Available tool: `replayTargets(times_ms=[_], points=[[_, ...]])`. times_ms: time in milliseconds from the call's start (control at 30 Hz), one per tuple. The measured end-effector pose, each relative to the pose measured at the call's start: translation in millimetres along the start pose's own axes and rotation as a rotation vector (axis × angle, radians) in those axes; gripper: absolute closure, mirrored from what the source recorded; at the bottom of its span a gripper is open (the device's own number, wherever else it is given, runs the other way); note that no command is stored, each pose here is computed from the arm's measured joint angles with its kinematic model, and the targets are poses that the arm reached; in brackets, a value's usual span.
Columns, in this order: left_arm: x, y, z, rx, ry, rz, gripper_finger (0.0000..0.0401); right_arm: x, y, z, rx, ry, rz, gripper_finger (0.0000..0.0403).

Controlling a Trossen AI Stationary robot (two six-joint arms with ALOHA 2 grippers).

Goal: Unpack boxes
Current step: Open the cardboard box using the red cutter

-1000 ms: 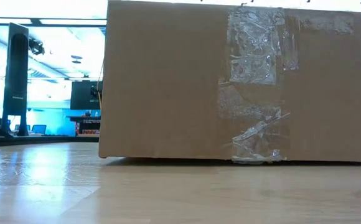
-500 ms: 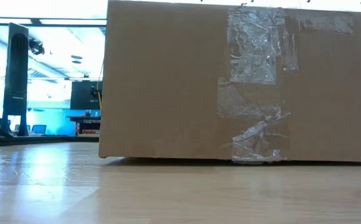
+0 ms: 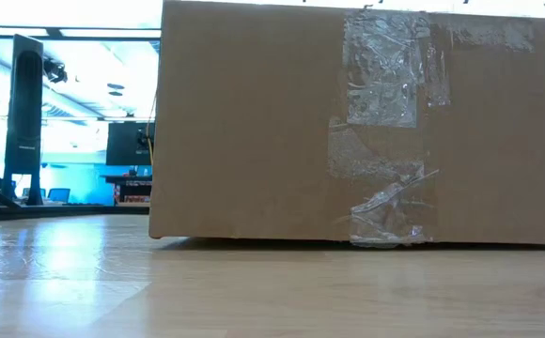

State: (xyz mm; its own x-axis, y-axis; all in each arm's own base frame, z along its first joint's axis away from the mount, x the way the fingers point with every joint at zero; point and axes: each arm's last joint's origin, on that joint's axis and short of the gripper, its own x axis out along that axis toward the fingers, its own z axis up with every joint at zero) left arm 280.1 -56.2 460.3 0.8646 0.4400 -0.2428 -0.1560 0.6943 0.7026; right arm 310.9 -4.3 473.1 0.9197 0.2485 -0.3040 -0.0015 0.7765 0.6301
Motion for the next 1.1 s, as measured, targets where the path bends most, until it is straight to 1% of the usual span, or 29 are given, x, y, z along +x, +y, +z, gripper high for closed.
replayTargets(times_ms=[67,200,300,400,500,567,667,867,933,1100], points=[[0.0,0.0,0.0,-0.001,0.000,0.000,0.0260,0.0,0.1,0.0,-0.001,0.000,0.001,0.0355],[0.0,0.2,0.6,-0.009,-0.008,-0.002,0.0215,0.0,0.2,0.3,-0.001,-0.003,0.002,0.0355],[-0.1,0.2,0.7,-0.009,-0.008,-0.002,0.0189,0.1,0.3,0.2,0.004,-0.002,0.003,0.0355],[0.0,0.2,0.5,-0.008,-0.007,-0.002,0.0177,0.2,0.3,0.2,0.004,-0.002,0.003,0.0355],[-0.1,0.0,0.4,-0.006,-0.005,-0.003,0.0175,0.1,0.3,0.2,0.004,-0.002,0.003,0.0355],[0.0,0.2,0.4,-0.006,-0.005,0.000,0.0178,0.2,0.3,0.2,0.003,-0.002,0.003,0.0355],[-0.1,0.2,0.4,-0.003,-0.004,0.001,0.0197,0.0,0.4,0.2,0.003,-0.001,0.006,0.0355],[-0.1,0.2,0.3,-0.001,-0.001,0.004,0.0270,0.1,0.6,0.4,0.002,-0.002,0.010,0.0351],[-0.1,0.3,0.5,-0.003,-0.003,0.005,0.0271,0.1,1.1,0.8,-0.003,-0.004,0.018,0.0334],[0.0,0.3,0.3,-0.010,-0.002,0.004,0.0271,-1.7,2.2,1.5,-0.050,-0.004,0.035,0.0273]])
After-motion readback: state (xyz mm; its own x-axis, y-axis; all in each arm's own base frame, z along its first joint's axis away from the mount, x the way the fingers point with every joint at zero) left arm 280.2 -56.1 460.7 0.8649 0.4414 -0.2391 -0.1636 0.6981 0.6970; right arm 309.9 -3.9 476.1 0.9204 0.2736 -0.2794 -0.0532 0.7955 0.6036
